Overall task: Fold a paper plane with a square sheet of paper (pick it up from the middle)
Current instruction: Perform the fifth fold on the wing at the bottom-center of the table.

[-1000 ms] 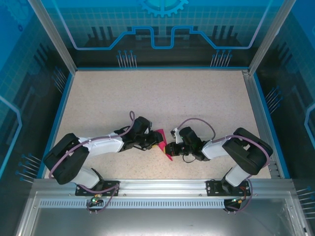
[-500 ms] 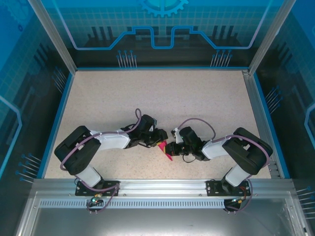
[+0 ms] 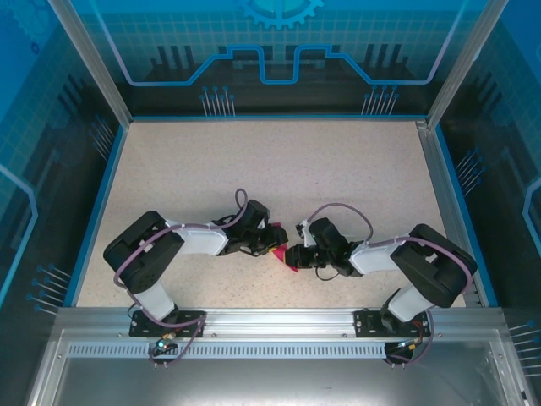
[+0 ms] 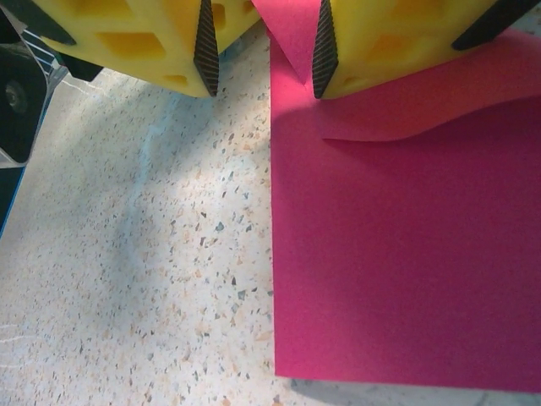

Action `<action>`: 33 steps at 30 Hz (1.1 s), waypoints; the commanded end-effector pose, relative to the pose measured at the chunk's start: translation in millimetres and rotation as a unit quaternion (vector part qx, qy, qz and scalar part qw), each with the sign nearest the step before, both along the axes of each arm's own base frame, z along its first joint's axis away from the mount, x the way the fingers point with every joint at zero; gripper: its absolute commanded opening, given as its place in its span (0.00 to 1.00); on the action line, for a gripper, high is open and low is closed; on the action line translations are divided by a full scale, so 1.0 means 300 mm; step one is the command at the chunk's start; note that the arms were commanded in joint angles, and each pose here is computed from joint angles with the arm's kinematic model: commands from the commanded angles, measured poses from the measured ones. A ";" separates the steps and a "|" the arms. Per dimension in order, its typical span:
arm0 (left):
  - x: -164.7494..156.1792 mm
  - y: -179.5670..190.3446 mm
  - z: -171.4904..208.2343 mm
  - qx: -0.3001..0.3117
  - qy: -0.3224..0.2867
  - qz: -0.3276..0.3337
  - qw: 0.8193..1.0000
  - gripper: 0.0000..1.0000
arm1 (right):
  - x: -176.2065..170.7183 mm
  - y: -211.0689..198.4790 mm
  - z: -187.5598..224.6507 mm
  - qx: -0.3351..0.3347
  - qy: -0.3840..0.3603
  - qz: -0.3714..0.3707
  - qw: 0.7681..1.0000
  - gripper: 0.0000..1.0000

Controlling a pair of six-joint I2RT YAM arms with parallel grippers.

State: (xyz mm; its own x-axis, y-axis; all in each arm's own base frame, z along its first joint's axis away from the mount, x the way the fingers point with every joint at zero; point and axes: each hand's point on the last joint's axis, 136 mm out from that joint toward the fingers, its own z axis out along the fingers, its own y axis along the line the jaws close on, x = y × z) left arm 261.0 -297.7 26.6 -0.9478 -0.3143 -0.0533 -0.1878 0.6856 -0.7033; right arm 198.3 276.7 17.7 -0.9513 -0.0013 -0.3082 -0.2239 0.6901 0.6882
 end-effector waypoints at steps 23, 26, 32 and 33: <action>-0.010 0.000 -0.010 0.009 -0.006 -0.014 1.000 0.39 | -0.048 0.002 0.051 -0.019 0.008 0.044 0.999 0.17; -0.012 0.000 -0.011 0.009 -0.004 -0.014 1.000 0.39 | -0.047 -0.009 0.056 -0.024 -0.001 0.040 0.999 0.18; -0.015 0.002 -0.011 0.008 -0.003 -0.014 1.000 0.39 | -0.026 0.000 0.086 -0.028 -0.014 0.041 0.999 0.21; -0.017 0.001 -0.010 0.007 -0.003 -0.015 1.000 0.39 | -0.021 0.002 0.085 -0.029 -0.013 0.039 0.999 0.21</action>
